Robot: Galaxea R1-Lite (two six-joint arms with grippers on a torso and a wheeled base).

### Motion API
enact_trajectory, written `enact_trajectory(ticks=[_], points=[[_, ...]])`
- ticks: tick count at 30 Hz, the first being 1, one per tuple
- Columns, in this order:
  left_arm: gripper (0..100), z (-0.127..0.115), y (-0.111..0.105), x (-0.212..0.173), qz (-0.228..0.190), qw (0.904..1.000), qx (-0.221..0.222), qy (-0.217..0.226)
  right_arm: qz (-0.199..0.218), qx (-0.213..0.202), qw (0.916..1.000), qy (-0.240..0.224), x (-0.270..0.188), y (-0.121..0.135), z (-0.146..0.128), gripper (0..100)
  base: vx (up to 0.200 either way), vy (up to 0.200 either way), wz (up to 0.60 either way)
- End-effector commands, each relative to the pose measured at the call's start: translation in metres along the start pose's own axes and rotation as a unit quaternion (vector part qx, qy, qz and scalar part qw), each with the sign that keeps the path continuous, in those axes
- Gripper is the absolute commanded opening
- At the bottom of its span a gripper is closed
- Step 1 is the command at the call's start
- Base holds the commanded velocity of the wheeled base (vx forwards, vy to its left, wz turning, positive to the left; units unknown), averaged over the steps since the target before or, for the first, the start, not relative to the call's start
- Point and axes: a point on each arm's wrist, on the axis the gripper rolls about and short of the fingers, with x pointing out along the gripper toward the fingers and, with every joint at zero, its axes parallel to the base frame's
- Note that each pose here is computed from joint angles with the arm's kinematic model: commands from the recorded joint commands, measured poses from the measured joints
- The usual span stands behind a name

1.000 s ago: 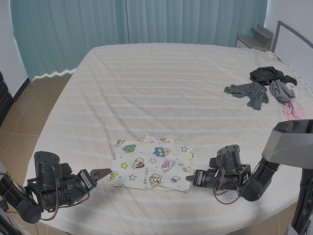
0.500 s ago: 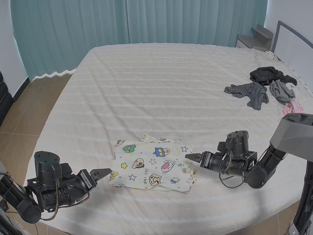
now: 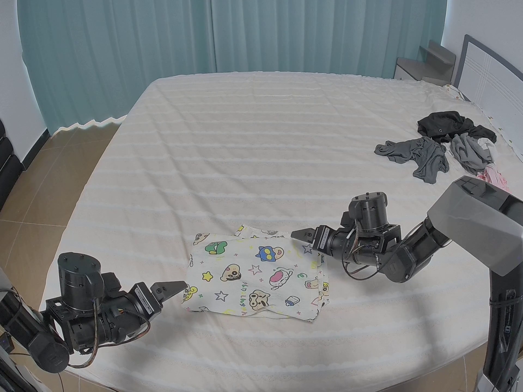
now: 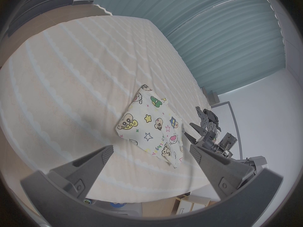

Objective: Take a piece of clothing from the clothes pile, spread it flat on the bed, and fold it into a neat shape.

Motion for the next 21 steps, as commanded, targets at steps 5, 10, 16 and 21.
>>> enact_trajectory(ticks=[5,10,16,21], points=[[100,-0.001,0.001,0.003,0.005,1.0,-0.001,0.004,-0.011,-0.003,0.9998,0.018,0.026,-0.006,-0.006,100,0.0,0.0,0.0],[100,-0.001,0.001,0.003,0.005,1.0,-0.001,0.004,-0.01,-0.003,0.9999,0.012,0.026,-0.005,-0.005,0,0.0,0.0,0.0],[100,-0.001,0.001,0.003,0.005,1.0,-0.001,0.004,-0.013,-0.002,0.9999,-0.001,0.027,-0.006,0.0,0,0.0,0.0,0.0],[100,-0.001,0.001,0.002,0.004,1.0,0.0,0.004,-0.027,0.0,0.9991,-0.034,0.028,-0.007,0.013,0,0.0,0.0,0.0]])
